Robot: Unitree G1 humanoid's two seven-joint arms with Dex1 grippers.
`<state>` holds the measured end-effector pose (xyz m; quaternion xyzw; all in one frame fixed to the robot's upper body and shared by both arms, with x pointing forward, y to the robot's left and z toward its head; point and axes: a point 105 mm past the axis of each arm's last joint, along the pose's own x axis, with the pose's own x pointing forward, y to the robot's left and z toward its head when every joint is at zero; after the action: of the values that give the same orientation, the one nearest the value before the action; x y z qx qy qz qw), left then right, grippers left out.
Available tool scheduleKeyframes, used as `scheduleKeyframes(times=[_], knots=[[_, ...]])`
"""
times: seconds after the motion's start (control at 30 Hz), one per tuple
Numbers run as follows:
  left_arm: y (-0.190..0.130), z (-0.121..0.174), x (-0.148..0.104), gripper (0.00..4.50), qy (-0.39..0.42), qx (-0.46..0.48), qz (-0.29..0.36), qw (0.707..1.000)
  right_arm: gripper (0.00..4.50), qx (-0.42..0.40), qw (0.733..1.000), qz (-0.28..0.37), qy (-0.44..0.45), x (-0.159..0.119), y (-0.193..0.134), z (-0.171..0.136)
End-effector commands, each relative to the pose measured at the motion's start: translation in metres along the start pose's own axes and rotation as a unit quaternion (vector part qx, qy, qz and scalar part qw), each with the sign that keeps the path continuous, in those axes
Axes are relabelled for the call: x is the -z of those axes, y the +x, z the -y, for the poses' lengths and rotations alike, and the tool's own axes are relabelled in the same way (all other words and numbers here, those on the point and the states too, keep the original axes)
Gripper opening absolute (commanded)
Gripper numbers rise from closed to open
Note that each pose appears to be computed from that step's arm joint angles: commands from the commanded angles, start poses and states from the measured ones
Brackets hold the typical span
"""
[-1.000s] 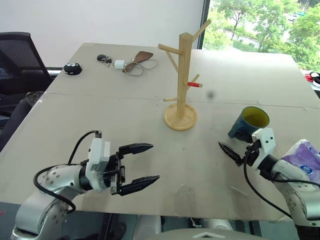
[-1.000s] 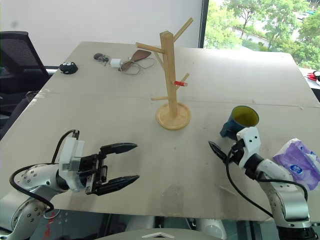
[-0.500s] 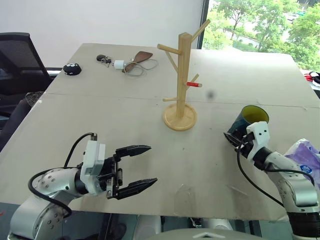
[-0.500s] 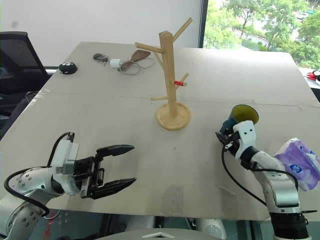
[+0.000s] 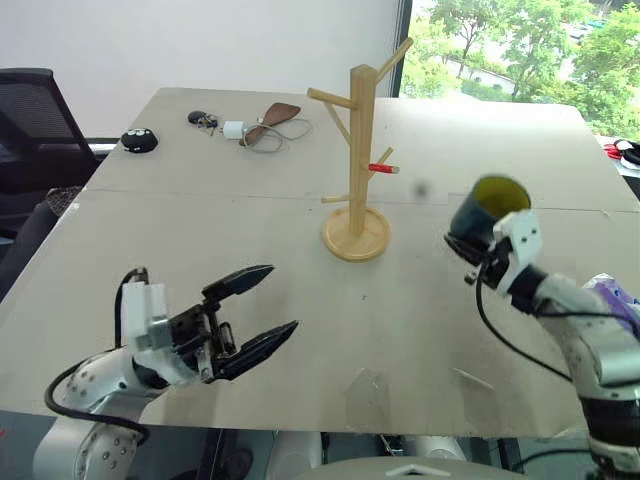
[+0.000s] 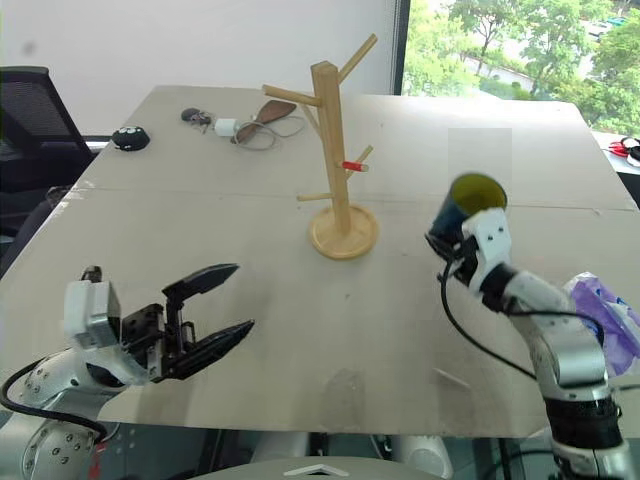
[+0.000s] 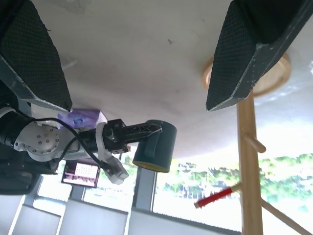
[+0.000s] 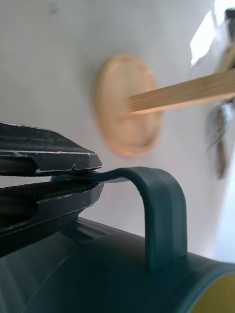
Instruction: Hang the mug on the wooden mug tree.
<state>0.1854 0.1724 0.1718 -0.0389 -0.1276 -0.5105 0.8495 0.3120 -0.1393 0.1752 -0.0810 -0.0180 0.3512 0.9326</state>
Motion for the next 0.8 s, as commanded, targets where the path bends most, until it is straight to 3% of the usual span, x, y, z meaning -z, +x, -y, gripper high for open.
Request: scheduleKeyframes(times=[0.03, 0.23, 0.4, 0.8], knots=[[-0.009, -0.002, -0.01, 4.5, 0.014, -0.001, 0.026, 1.0, 0.12, -0.025, 1.0, 0.007, -0.012, -0.031, 0.009, -0.006], [-0.018, -0.017, -0.021, 4.5, 0.037, -0.016, 0.047, 0.998, 0.12, -0.082, 0.996, -0.015, -0.034, -0.058, 0.02, -0.023], [-0.024, -0.019, -0.017, 4.5, 0.035, -0.024, 0.038, 0.998, 0.12, -0.099, 0.993, -0.032, -0.05, -0.063, 0.017, -0.035], [-0.034, -0.023, -0.006, 4.5, 0.031, -0.025, 0.03, 0.999, 0.12, -0.06, 0.996, -0.039, -0.051, -0.075, 0.032, -0.053]])
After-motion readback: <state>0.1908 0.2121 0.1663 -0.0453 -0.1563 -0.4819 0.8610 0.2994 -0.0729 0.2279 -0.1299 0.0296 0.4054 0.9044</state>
